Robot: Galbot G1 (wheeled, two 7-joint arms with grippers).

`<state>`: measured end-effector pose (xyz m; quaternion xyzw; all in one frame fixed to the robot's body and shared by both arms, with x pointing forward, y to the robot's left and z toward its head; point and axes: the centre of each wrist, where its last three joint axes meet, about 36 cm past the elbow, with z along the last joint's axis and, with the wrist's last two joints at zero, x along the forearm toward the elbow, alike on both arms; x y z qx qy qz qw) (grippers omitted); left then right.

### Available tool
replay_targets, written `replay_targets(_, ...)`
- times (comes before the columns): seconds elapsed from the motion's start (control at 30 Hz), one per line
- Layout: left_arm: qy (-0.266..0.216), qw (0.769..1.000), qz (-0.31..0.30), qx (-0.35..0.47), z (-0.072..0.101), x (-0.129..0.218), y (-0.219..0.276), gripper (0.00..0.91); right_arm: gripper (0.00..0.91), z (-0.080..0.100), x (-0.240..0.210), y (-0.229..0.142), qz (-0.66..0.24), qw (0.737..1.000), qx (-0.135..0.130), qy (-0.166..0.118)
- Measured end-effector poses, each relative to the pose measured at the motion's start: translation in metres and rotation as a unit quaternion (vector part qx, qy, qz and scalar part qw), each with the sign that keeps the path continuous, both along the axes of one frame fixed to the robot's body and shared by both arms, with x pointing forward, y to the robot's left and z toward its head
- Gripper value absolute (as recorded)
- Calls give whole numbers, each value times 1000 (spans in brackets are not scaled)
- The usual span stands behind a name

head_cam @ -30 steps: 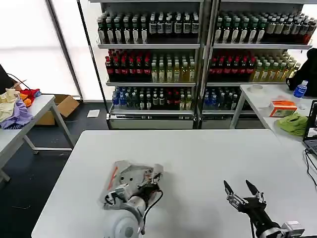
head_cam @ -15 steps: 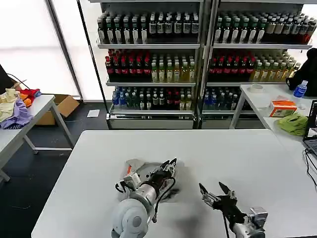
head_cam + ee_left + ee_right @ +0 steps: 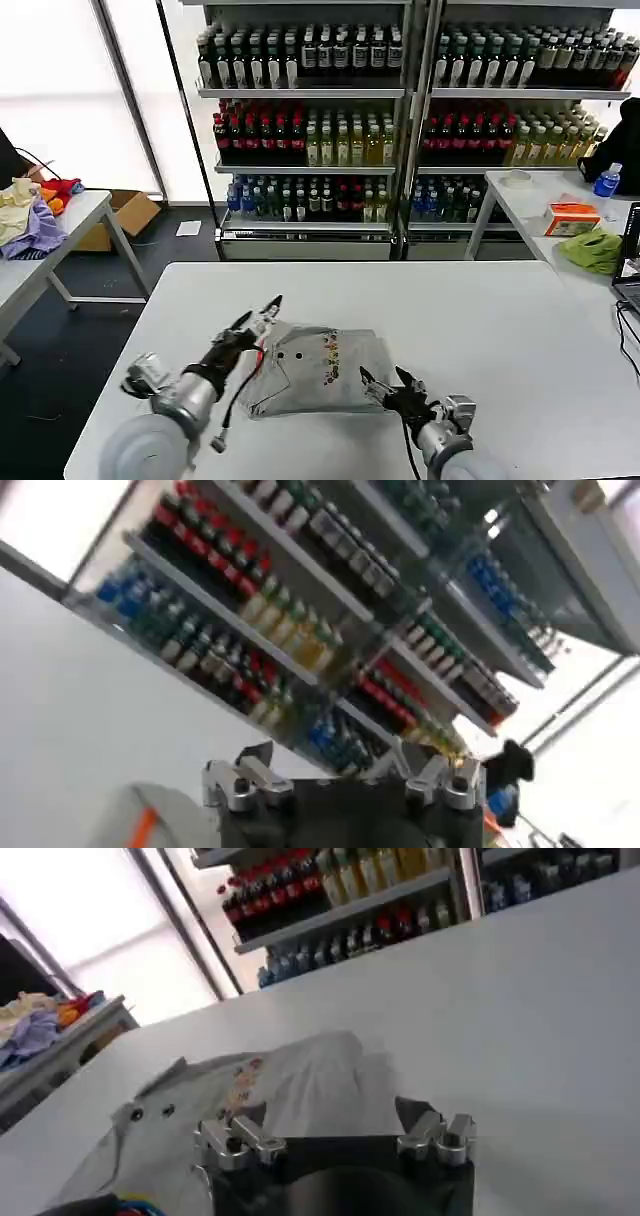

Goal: Fold and organize the clothes.

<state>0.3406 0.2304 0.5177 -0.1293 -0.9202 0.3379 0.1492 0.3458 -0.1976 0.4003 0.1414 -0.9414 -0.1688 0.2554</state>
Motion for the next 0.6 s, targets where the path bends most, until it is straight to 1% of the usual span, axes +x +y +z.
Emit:
replay_targets(0.07,-2,1000,12,2,5,-6,12,907,0,-8,8,8,-2,1000,6,9)
replay_targets(0.27,-1,999,44,5,13,-20,39,907,0,-20,21,24,-8,999,27,17)
replay_targets(0.47,-3,997,72,15,20,-23,58,907,0,-25,23,27,-4,999,47,21)
replay_targets(0.6,-3,996,83,18,21,-26,68,907,0,-25,20,21,3,998,59,18)
